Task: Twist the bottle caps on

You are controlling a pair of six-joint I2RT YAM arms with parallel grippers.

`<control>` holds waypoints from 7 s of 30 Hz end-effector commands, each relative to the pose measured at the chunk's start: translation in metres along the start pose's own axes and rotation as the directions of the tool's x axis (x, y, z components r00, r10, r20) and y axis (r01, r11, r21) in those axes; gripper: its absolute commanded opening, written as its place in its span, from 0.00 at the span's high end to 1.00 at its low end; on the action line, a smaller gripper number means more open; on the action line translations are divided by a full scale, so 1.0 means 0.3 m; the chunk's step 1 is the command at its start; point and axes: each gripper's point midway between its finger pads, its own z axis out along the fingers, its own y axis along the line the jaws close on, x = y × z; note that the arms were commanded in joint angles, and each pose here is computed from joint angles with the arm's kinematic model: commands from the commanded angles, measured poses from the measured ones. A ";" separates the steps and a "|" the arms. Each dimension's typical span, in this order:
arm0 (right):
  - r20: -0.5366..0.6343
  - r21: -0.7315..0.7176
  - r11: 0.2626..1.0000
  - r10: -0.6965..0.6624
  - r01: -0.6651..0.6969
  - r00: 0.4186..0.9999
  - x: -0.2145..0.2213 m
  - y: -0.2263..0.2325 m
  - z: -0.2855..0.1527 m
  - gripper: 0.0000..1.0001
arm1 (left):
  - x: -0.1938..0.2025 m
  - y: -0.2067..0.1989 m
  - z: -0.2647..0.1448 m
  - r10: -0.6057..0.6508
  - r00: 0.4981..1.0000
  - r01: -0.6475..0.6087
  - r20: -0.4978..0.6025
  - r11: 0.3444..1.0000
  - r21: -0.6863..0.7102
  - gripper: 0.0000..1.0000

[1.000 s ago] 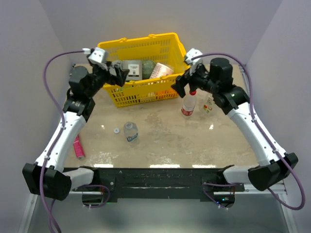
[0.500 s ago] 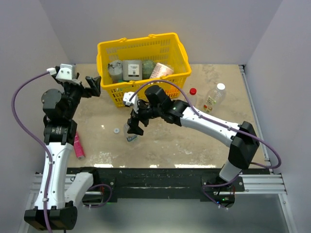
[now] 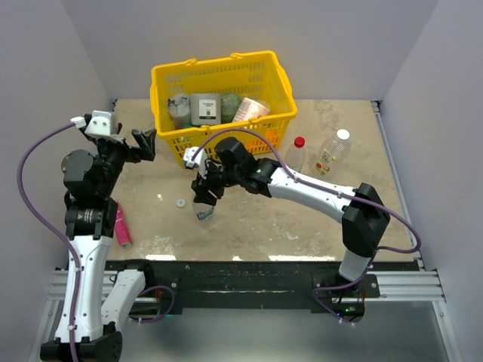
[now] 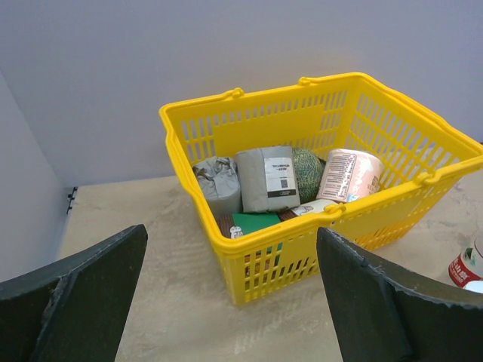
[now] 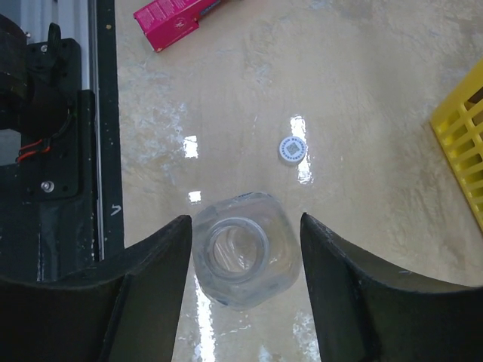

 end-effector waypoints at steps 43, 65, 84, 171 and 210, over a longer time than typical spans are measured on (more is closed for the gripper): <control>0.295 -0.146 0.988 -0.002 0.048 0.955 -0.522 0.007 -0.483 1.00 | 0.485 -0.683 -0.065 0.068 0.997 -0.011 -0.025 0.484 0.875 0.00; 0.292 0.355 0.934 -0.138 0.027 0.947 -0.578 -0.300 -0.623 0.34 | 0.485 -0.469 -0.006 0.054 0.974 0.103 -0.220 0.760 0.642 0.87; -0.078 0.058 0.996 -0.069 0.074 0.994 -0.026 -0.160 0.211 0.40 | -0.220 0.087 0.003 -0.066 0.979 0.093 0.194 0.987 -0.132 1.00; 0.048 0.036 0.862 -0.507 0.506 0.861 -0.314 0.057 -0.582 0.91 | 0.608 -0.478 0.017 0.312 0.949 -0.149 -0.036 0.548 0.823 1.00; 0.029 -0.010 0.734 -0.679 0.680 0.733 -0.269 0.089 -0.576 0.88 | 0.678 -0.699 -0.103 0.431 0.881 -0.339 0.195 0.285 0.897 1.00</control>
